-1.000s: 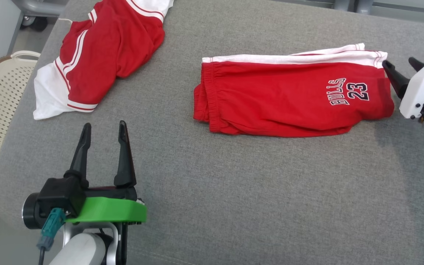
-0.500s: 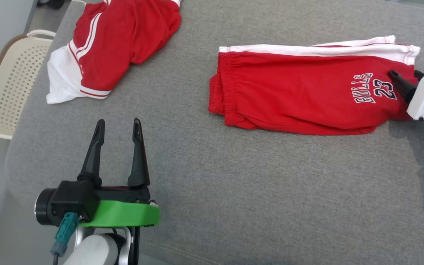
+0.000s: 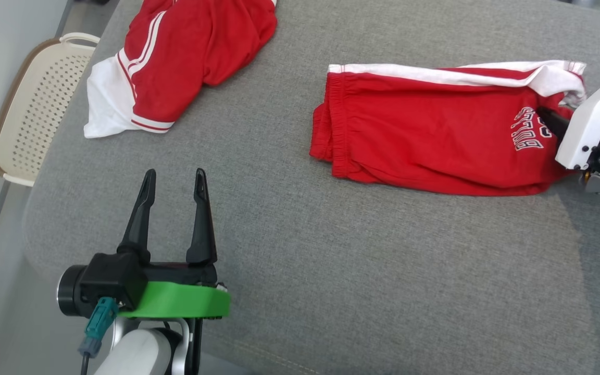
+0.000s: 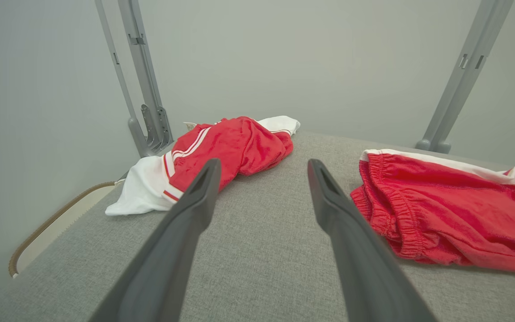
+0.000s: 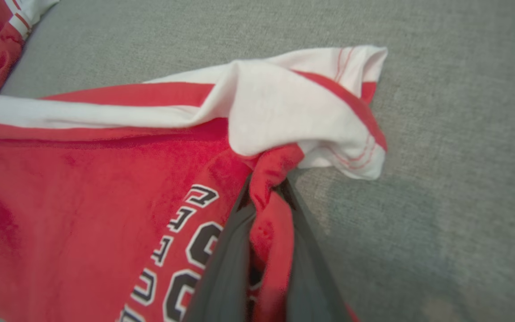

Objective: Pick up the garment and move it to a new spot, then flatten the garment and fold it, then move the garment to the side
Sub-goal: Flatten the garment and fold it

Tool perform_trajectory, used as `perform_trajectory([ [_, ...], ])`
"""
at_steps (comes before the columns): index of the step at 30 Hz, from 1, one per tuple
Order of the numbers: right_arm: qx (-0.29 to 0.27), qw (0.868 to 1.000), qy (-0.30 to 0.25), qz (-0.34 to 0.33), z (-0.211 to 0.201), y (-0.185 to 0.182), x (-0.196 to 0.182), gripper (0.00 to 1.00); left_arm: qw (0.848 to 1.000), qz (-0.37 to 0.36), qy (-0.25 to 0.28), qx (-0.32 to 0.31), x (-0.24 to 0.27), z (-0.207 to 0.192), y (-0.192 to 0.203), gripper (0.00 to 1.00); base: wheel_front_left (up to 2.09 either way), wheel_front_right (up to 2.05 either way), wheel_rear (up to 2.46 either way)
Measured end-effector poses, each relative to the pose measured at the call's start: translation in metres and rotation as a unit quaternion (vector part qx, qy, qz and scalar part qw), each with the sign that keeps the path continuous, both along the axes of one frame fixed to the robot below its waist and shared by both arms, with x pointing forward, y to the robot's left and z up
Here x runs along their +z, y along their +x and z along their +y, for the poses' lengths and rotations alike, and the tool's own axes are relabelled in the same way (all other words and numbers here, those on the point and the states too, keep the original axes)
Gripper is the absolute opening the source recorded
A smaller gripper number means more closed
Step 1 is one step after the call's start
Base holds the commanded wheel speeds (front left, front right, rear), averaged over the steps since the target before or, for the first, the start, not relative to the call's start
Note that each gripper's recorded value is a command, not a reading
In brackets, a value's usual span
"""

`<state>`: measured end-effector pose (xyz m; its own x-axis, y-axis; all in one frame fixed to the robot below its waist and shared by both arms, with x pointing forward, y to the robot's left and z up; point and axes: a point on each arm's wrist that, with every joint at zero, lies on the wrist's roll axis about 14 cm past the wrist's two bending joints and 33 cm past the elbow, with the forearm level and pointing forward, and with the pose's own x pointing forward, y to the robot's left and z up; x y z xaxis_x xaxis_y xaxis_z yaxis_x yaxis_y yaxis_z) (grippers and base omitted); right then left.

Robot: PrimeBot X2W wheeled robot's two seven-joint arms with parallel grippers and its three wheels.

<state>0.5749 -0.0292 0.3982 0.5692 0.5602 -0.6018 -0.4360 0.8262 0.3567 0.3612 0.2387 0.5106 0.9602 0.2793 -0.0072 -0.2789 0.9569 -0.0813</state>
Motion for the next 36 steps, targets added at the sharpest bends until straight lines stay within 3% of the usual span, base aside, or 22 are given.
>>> perform_trajectory([
  [7, -0.030, 0.999, 0.039, 0.014, -0.020, -0.018, 0.012, 0.00, 1.000, 0.016, -0.012, -0.018, -0.012, 0.000, -0.004, 1.00, 0.00, 0.00, 0.00],
  [14, -0.110, 0.992, 0.043, 0.047, -0.096, -0.056, 0.009, 0.00, 0.997, 0.029, -0.030, -0.057, -0.024, -0.006, -0.010, 1.00, 0.00, 0.00, 0.00],
  [22, -0.248, 0.964, 0.034, 0.088, -0.219, -0.121, 0.008, 0.00, 0.993, 0.031, -0.045, -0.105, -0.030, -0.024, -0.009, 1.00, 0.00, 0.00, 0.00],
  [26, -0.285, 0.952, 0.038, 0.104, -0.249, -0.148, 0.009, 0.00, 0.991, 0.034, -0.049, -0.123, -0.033, -0.034, -0.009, 1.00, 0.00, 0.00, 0.00],
  [30, -0.294, 0.947, 0.100, 0.080, -0.246, -0.155, 0.036, 0.00, 0.988, 0.028, -0.052, -0.146, -0.031, -0.047, -0.002, 1.00, 0.00, 0.00, 0.00],
  [36, -0.230, 0.954, 0.192, 0.028, -0.187, -0.149, 0.084, 0.00, 0.983, 0.031, -0.053, -0.175, -0.034, -0.065, 0.006, 1.00, 0.00, 0.00, 0.00],
])
